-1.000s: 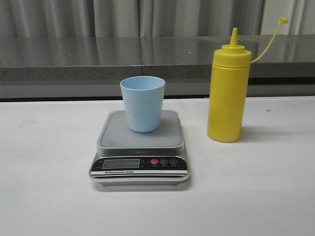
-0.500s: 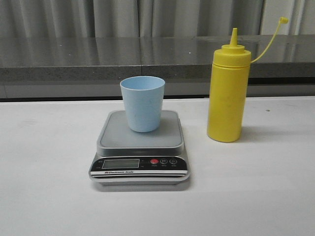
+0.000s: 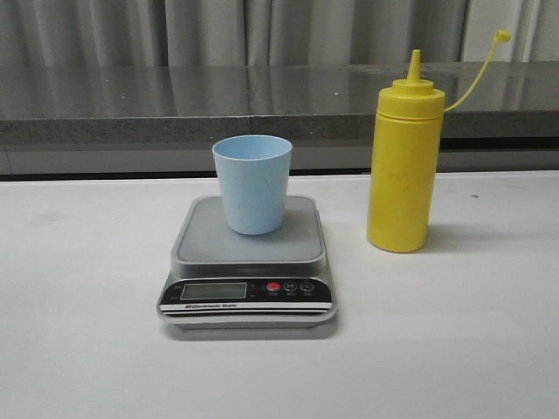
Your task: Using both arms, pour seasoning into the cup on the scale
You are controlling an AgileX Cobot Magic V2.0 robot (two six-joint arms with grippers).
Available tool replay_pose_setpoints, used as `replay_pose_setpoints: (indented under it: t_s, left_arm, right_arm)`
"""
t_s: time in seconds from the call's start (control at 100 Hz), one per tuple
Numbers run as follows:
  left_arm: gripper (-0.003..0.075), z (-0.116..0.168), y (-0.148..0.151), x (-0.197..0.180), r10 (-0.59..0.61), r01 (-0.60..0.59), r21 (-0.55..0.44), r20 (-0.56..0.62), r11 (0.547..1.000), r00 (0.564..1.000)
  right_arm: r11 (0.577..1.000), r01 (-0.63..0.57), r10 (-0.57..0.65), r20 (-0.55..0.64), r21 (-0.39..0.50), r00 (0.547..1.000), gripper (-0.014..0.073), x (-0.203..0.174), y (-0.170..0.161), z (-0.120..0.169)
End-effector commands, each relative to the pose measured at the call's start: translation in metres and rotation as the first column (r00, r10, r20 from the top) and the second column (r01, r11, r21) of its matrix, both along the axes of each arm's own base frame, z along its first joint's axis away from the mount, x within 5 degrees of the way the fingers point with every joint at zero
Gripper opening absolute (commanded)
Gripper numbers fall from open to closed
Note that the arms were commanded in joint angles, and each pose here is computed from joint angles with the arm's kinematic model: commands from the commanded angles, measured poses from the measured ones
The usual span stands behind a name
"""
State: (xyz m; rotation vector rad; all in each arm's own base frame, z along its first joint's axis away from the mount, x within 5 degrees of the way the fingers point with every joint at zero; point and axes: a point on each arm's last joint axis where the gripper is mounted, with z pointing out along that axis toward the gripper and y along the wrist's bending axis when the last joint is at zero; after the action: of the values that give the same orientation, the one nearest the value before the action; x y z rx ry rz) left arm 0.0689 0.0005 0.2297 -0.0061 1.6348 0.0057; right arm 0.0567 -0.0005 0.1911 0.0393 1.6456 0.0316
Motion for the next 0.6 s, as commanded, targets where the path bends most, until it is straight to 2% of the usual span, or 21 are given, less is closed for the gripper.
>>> replay_pose_setpoints:
  t_s: [0.0, 0.23, 0.59]
  left_arm:
    - [-0.0020, 0.004, 0.000, -0.004, 0.003, -0.002, -0.004, 0.130, 1.000, 0.992]
    - [-0.0020, -0.029, 0.001, -0.014, 0.027, -0.028, 0.003, 0.147, 1.000, 0.989]
    - [-0.0020, -0.028, 0.002, -0.014, 0.036, -0.037, 0.003, 0.146, 0.999, 0.989]
  right_arm:
    - [1.000, 0.000, 0.002, 0.124, -0.015, 0.992, -0.0061, -0.003, 0.000, 0.015]
    - [1.000, 0.000, 0.002, 0.124, -0.015, 0.992, -0.0061, -0.003, 0.000, 0.015]
    - [1.000, 0.000, 0.002, 0.122, -0.015, 0.993, -0.0061, -0.002, 0.000, 0.015]
